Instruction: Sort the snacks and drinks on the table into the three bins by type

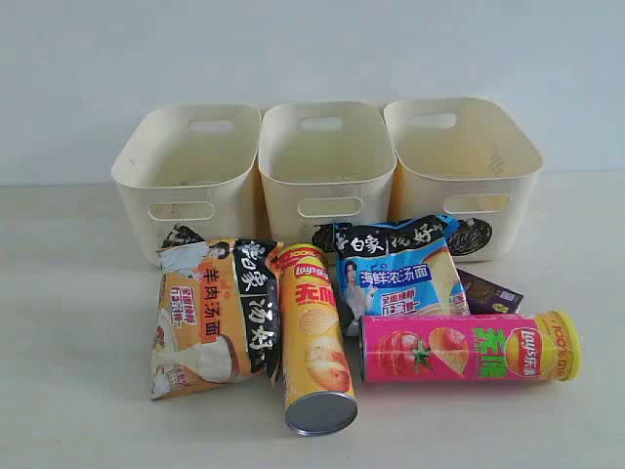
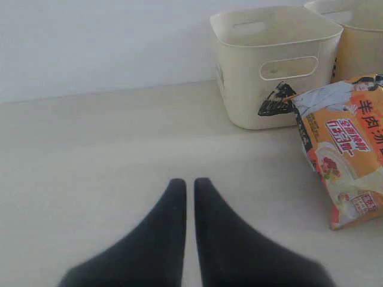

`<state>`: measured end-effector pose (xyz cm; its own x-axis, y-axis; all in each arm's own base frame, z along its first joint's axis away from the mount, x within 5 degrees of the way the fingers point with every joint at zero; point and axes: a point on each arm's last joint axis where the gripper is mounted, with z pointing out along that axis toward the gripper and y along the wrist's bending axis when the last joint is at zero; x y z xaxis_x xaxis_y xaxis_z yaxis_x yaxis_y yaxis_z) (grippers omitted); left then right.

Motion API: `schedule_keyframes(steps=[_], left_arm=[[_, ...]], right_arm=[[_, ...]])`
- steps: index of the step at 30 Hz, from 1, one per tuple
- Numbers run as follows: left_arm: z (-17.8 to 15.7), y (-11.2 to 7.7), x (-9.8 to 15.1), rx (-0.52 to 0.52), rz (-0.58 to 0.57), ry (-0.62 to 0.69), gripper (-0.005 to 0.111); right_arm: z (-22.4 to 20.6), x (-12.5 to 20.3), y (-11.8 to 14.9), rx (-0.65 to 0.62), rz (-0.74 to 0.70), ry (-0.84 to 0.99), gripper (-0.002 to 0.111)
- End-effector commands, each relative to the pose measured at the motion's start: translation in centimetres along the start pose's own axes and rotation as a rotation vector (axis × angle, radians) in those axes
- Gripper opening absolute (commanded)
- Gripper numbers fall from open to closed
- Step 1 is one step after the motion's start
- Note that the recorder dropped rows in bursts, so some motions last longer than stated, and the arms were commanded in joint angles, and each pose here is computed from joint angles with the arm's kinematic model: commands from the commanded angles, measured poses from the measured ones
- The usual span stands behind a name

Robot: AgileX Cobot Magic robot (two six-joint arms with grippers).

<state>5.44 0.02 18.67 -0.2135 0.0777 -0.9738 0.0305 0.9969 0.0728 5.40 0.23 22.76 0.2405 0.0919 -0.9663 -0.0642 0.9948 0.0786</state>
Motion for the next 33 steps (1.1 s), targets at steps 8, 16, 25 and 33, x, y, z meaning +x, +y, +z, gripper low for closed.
schedule_keyframes(steps=[8,16,25,33], left_arm=[[0.0,0.0,0.0,-0.002,-0.009,-0.01,0.004],[0.0,0.0,0.0,-0.002,-0.009,-0.01,0.004],[0.0,0.0,0.0,-0.002,-0.009,-0.01,0.004],[0.0,0.0,0.0,-0.002,-0.009,-0.01,0.004]], right_arm=[[2.1,-8.1,0.6,-0.016,0.1,-0.197,0.0],[8.4,-10.2,0.8,0.014,0.103,0.056,0.0],[14.9,-9.7,0.7,0.035,0.019,0.355,0.0],[18.9,-7.5,0.6,-0.006,-0.158,0.675,0.0]])
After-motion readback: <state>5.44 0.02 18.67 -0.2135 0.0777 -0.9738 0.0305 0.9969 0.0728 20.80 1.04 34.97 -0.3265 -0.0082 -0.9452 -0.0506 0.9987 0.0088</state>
